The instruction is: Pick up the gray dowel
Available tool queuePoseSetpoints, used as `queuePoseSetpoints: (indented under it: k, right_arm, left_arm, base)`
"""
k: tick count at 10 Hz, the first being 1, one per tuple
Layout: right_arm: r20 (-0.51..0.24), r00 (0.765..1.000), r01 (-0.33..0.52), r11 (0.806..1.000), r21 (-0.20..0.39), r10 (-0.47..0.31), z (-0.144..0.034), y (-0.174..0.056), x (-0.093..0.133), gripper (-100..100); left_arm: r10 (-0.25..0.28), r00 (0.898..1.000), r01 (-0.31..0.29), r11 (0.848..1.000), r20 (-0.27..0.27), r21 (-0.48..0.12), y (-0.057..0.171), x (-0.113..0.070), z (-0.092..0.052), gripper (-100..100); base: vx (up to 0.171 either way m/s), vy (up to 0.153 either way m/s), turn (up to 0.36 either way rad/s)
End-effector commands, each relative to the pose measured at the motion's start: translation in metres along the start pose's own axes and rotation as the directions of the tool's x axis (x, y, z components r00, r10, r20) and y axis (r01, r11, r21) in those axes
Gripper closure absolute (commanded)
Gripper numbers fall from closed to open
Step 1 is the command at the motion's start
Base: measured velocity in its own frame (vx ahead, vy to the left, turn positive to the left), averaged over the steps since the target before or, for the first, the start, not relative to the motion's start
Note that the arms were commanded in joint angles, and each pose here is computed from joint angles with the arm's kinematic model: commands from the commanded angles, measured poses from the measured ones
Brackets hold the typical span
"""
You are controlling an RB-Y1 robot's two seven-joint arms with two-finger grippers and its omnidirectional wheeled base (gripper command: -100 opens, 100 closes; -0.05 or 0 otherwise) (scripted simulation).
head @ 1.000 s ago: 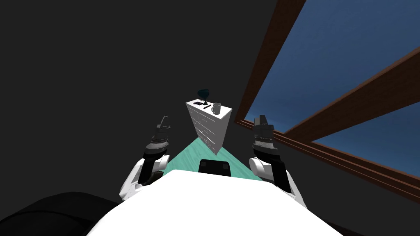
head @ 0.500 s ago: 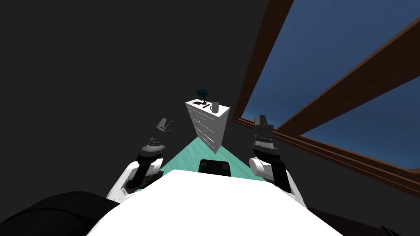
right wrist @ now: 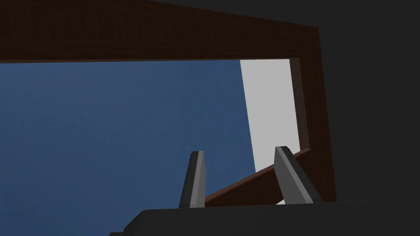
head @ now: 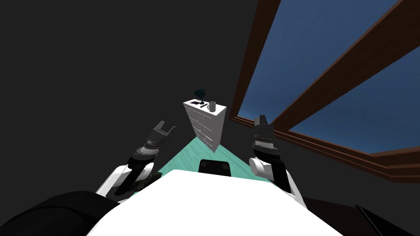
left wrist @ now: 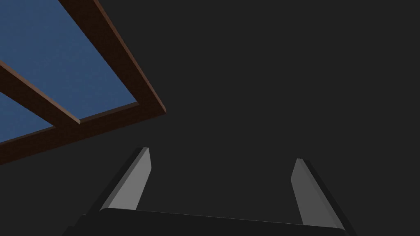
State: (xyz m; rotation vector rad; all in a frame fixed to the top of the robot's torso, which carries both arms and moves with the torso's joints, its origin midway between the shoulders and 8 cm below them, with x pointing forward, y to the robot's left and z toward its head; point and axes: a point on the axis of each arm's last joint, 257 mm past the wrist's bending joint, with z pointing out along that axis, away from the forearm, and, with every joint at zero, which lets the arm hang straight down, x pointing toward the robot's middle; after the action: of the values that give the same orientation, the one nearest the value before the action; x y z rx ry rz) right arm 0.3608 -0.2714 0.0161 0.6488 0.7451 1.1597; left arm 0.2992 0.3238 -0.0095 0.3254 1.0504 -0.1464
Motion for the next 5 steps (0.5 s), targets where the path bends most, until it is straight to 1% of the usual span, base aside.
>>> queuePoseSetpoints:
  k: [1,2,3,4,5]
  right_arm:
    - [0.000,1.000,0.000,1.000,0.000,0.000,0.000,0.000,0.000,0]
    - [0.000,1.000,0.000,1.000,0.000,0.000,0.000,0.000,0.000,0]
    - [0.000,1.000,0.000,1.000,0.000,0.000,0.000,0.000,0.000,0]
    - [0.000,1.000,0.000,1.000,0.000,0.000,0.000,0.000,0.000,0]
    - [0.000,1.000,0.000,1.000,0.000,0.000,0.000,0.000,0.000,0]
  left_arm:
    - [0.085,0.996,-0.084,0.996,-0.039,0.027,0.000,0.006,-0.007,-100]
    - [0.187,0.978,-0.181,0.981,-0.091,0.070,0.005,0.014,-0.018,-100]
    - [0.217,0.971,-0.209,0.975,-0.100,0.081,0.004,0.017,-0.019,-100]
    - [0.315,0.938,-0.296,0.945,-0.144,0.138,0.008,0.024,-0.031,-100]
    - [0.348,0.925,-0.326,0.933,-0.151,0.150,0.008,0.026,-0.032,-100]
  base:
    - [-0.033,-0.024,-0.064]
    - [-0.032,-0.032,-0.134]
    - [-0.025,-0.022,-0.070]
    - [-0.020,-0.029,-0.166]
    - [-0.013,-0.022,-0.060]
